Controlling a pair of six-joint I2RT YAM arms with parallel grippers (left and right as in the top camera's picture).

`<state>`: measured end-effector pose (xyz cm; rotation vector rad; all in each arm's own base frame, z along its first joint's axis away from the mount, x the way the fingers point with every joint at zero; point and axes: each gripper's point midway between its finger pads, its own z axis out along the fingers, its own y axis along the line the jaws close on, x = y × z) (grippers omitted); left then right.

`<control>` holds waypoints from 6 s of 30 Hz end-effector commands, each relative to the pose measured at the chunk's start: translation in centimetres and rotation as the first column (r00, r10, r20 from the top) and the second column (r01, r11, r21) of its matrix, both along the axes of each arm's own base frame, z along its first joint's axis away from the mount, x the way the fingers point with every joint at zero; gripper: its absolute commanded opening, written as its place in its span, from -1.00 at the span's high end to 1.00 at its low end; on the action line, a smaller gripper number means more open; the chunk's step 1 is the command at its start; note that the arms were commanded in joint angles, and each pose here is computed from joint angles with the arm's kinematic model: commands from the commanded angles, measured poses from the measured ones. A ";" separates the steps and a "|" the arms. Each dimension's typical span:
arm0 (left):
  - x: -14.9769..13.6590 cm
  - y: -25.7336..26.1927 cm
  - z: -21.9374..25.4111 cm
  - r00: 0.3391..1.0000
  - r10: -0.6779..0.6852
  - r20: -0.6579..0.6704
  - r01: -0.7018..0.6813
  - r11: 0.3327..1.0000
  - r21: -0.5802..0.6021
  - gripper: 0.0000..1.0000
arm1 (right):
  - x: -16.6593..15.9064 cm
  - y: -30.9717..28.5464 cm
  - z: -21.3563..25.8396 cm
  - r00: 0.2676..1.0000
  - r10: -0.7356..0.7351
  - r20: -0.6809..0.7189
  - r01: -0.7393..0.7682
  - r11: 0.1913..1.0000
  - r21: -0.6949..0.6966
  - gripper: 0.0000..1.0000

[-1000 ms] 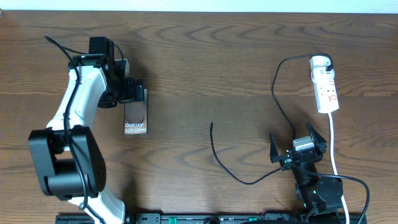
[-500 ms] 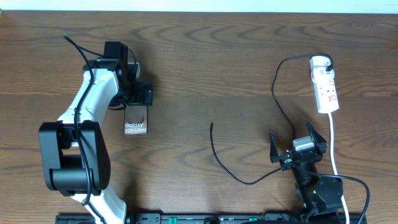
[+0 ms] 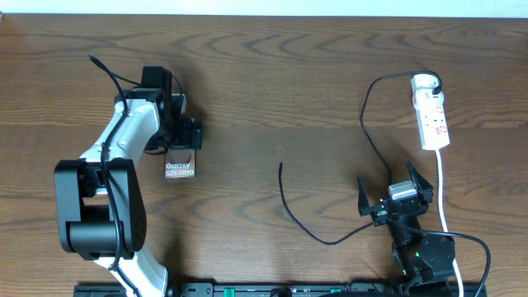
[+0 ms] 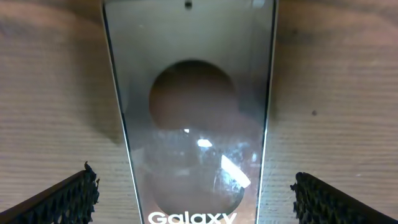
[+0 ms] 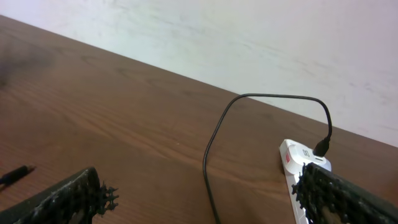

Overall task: Plug charger to phone and switch on socket
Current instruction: 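Close the left gripper on the phone's long edges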

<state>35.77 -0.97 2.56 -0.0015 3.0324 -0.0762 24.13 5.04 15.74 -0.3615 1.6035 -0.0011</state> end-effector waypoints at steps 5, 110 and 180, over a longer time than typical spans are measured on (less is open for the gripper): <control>-0.9 0.2 -1.2 1.000 -0.004 -0.017 0.004 1.000 0.009 -0.96 | 0.0 -0.3 0.0 1.000 -0.015 -0.002 0.015 1.000 0.012 -0.99; -1.0 -0.4 -3.8 0.998 -0.061 -0.014 0.062 0.995 0.075 -0.97 | 0.0 -0.3 0.0 1.000 -0.015 -0.002 0.015 1.000 0.012 -0.99; -1.3 -0.4 -3.8 0.998 -0.061 -0.026 0.063 0.995 0.074 -0.61 | 0.0 -0.3 0.0 1.000 -0.015 -0.002 0.015 1.000 0.012 -0.99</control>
